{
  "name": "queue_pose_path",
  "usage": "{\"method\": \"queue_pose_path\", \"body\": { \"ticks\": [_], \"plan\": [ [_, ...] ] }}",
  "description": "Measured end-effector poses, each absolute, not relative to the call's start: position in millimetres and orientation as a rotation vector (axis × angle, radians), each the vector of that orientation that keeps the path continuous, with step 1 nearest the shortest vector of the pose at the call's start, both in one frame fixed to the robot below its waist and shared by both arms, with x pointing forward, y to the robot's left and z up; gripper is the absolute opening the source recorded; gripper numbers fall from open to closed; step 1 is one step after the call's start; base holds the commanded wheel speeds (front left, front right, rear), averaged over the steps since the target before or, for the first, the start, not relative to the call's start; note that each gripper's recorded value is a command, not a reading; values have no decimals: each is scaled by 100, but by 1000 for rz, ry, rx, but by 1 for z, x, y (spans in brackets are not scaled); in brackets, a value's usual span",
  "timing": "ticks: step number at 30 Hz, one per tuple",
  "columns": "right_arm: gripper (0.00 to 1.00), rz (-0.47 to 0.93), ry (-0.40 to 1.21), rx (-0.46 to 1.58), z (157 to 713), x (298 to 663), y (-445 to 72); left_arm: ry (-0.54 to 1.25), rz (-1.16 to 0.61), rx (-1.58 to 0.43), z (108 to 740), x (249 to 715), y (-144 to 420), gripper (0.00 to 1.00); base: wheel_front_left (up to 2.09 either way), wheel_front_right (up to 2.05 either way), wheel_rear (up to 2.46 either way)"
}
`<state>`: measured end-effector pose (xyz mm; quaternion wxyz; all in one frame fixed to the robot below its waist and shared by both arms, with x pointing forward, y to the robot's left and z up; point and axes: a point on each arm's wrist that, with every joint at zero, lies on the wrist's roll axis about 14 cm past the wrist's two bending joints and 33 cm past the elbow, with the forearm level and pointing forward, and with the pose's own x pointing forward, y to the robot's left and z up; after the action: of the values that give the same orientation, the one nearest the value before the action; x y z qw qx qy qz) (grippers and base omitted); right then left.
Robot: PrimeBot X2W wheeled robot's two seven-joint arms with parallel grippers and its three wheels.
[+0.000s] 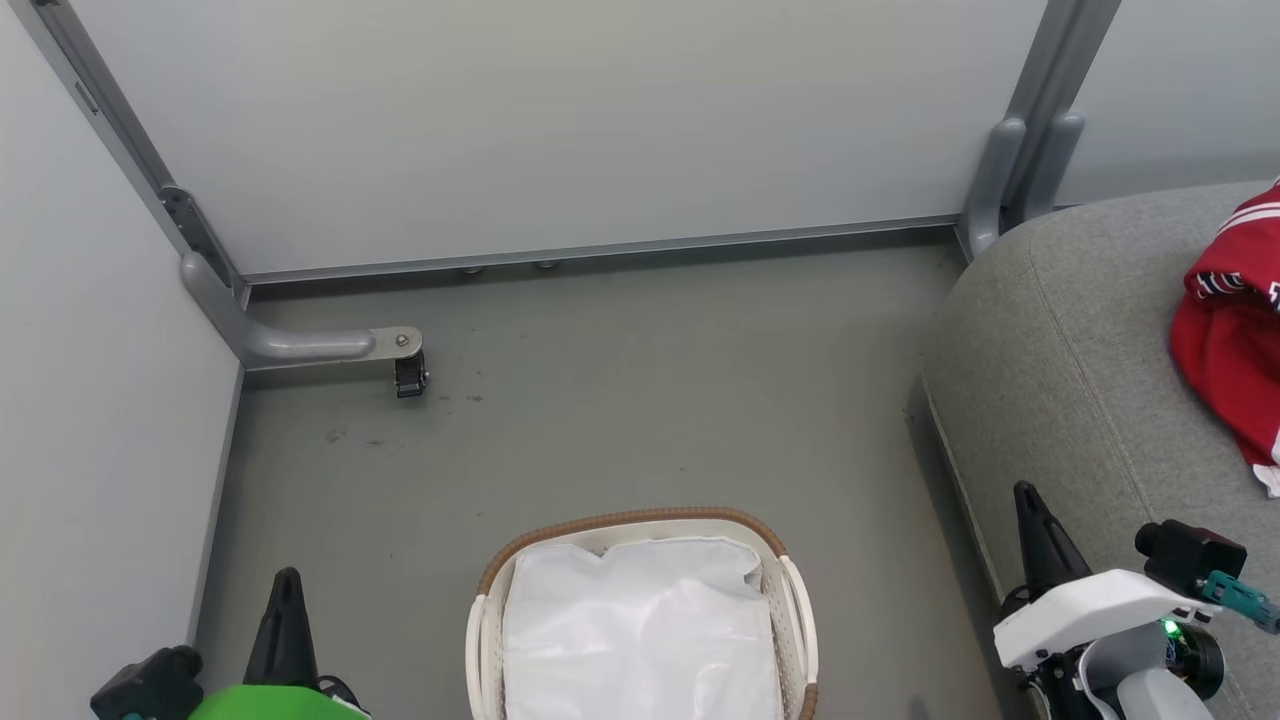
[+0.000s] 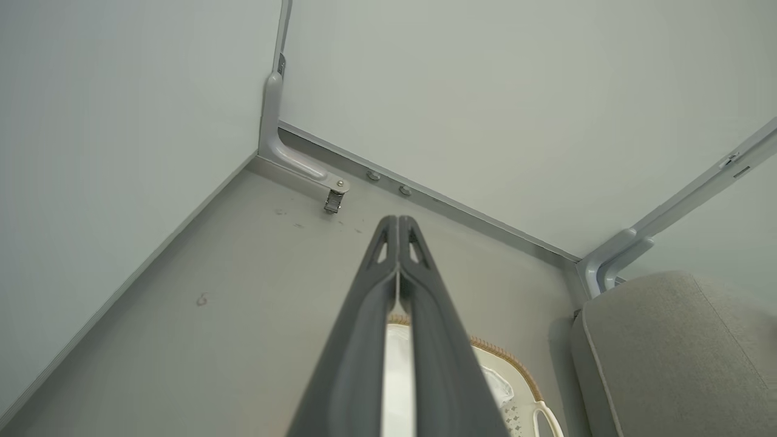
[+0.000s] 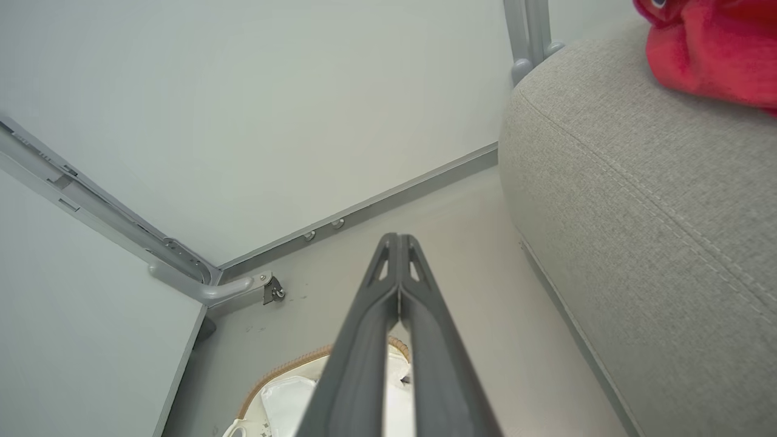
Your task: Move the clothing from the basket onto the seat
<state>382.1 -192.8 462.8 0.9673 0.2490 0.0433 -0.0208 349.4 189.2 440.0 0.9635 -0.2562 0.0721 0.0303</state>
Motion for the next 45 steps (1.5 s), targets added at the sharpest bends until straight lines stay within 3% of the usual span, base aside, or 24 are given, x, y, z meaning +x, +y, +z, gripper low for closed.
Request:
{"method": "queue_pose_path", "body": {
  "ticks": [45],
  "plan": [
    [0,-84,61,1077,479,387,-201,98,105,-1082,464,370,198,0,0,0,0]
  ]
}}
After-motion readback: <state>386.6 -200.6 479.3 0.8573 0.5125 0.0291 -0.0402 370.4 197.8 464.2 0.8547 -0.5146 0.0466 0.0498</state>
